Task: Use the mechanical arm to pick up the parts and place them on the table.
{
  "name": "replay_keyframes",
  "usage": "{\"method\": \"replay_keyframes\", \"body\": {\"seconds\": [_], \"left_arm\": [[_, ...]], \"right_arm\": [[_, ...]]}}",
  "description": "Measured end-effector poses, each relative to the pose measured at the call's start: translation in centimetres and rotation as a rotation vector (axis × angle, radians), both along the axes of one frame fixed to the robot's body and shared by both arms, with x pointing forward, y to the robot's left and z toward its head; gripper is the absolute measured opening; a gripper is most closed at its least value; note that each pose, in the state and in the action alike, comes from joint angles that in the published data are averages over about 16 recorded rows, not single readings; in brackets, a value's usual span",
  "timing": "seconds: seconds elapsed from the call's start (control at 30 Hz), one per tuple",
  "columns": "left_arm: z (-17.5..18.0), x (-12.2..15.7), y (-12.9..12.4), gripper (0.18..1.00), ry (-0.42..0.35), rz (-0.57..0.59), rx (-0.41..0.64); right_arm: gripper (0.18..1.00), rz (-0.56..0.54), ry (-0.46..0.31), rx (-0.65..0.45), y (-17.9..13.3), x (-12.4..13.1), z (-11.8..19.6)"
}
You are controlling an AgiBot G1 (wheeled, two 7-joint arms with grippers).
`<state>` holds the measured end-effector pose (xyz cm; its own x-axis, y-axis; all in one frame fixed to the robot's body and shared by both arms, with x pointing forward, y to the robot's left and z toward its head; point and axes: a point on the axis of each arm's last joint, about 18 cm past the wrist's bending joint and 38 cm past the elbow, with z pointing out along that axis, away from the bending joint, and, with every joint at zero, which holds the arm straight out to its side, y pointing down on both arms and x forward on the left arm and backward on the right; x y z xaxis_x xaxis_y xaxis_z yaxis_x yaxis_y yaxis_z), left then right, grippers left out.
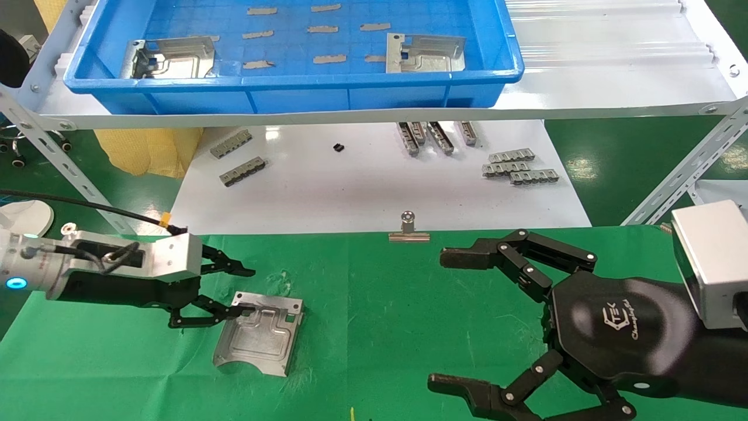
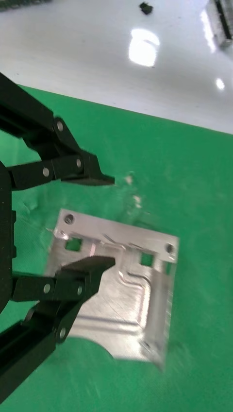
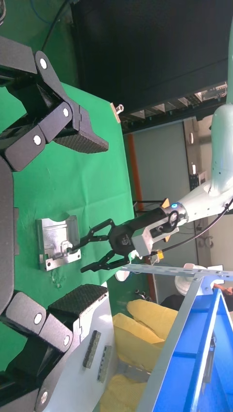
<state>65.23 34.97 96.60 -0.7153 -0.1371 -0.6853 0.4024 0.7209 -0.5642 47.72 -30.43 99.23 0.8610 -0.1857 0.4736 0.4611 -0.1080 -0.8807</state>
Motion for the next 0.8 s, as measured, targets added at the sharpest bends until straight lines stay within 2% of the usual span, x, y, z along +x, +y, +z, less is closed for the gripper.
{"method": "replay_keyframes", "body": {"seconds": [0.4, 0.6, 0.8], "left_arm": [[0.7, -1.6, 0.6, 0.745, 0.031, -0.021, -0.163], [0.6, -1.8, 0.6, 0.861, 0.034, -0.026, -0.192], [0.5, -1.9, 0.3, 0.938, 0.033, -0.041, -0.219]], "right_arm": [[1.000, 0.000, 0.000, 0.000, 0.0, 0.0, 0.0], [1.000, 0.000, 0.000, 0.001, 0.0, 0.0, 0.0], [1.000, 0.000, 0.000, 0.001, 0.0, 0.0, 0.0]]}}
